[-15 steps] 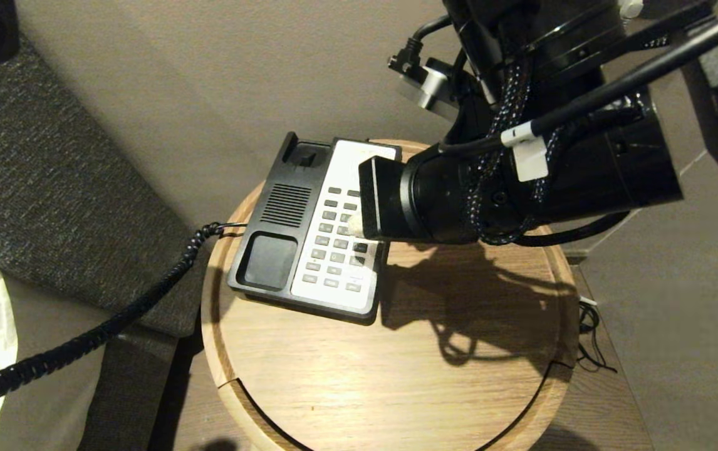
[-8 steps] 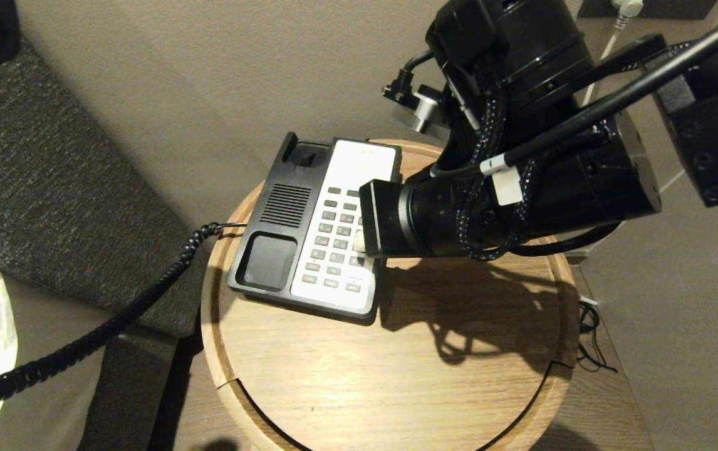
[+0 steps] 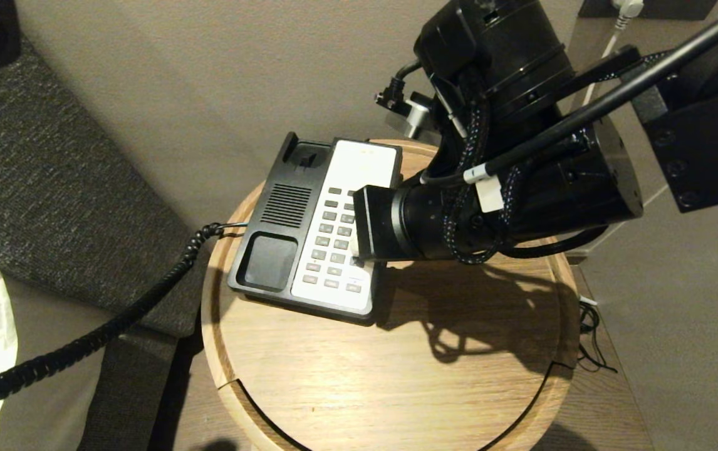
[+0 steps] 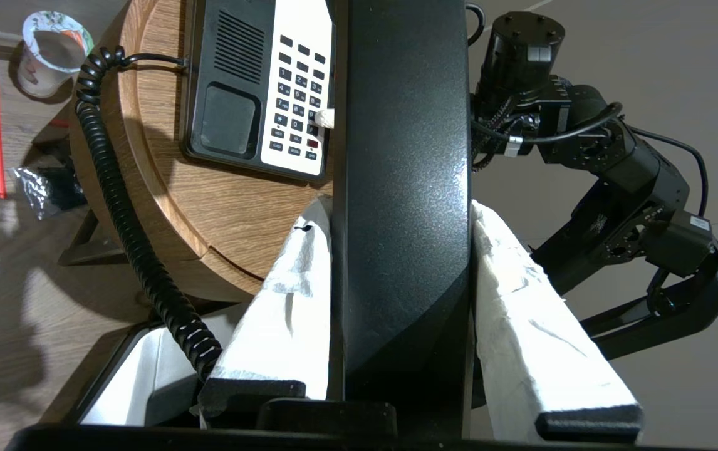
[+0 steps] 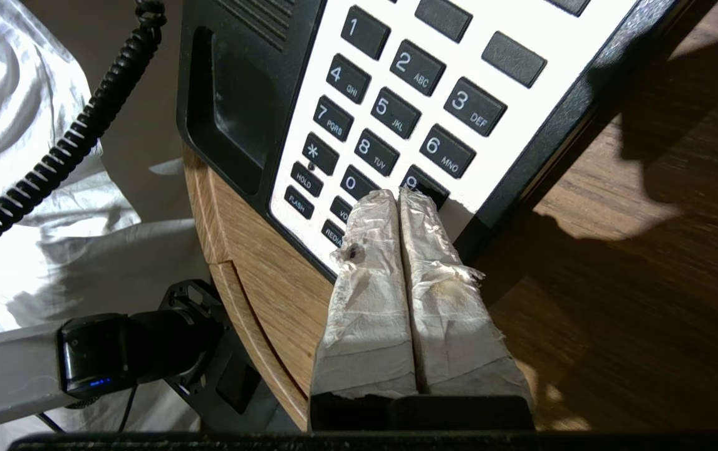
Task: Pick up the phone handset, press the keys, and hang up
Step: Dial the number
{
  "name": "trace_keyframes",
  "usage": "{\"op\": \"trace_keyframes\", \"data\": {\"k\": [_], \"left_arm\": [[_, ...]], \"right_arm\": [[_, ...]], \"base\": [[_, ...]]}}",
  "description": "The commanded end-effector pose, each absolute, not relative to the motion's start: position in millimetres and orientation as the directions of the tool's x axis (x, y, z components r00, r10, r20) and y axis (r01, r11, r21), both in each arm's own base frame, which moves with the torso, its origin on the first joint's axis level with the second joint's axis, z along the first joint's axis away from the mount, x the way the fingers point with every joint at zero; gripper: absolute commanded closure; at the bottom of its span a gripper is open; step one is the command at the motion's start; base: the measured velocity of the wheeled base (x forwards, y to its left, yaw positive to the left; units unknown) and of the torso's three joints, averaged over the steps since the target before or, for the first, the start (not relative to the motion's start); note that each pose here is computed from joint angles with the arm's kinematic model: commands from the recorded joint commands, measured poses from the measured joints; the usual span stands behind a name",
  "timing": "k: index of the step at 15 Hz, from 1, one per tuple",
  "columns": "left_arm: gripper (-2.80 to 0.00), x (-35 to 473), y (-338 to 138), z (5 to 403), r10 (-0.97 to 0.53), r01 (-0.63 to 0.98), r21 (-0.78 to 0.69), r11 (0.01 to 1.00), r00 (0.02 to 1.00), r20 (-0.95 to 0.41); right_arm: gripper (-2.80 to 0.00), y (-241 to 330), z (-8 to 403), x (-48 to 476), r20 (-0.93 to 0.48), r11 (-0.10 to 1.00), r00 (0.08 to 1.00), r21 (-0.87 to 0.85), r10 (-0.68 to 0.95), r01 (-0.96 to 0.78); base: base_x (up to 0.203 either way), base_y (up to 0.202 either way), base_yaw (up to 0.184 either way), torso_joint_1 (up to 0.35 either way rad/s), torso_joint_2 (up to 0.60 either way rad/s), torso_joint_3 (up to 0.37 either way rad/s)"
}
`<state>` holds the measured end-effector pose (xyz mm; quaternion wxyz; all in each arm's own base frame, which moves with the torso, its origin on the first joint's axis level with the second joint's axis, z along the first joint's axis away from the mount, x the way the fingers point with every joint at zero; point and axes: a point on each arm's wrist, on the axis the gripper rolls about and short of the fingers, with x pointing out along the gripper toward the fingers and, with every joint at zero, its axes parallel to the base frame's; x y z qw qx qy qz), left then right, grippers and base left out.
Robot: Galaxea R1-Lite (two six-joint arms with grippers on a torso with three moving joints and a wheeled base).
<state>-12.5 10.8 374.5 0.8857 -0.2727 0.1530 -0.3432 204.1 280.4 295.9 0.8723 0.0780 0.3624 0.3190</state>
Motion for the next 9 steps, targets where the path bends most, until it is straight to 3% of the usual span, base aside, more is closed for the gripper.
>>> {"op": "trace_keyframes", "data": {"k": [1, 9], "left_arm": [[0.0, -13, 11, 374, -0.692, 0.522, -0.591, 0.615, 0.717, -0.088], [0.0, -13, 11, 375, -0.693, 0.527, -0.592, 0.61, 0.717, -0.077]], "right_arm": [[0.0, 282, 294, 206, -0.586, 0.787, 0.534, 0.369, 0.61, -0.495], [0.0, 280, 286, 216, -0.603, 0.803, 0.545, 0.329, 0.583, -0.496]], "base": [[0.0, 0.0, 0.0, 0.0, 0.0, 0.0], [0.0, 0.0, 0.0, 0.0, 0.0, 0.0]]}}
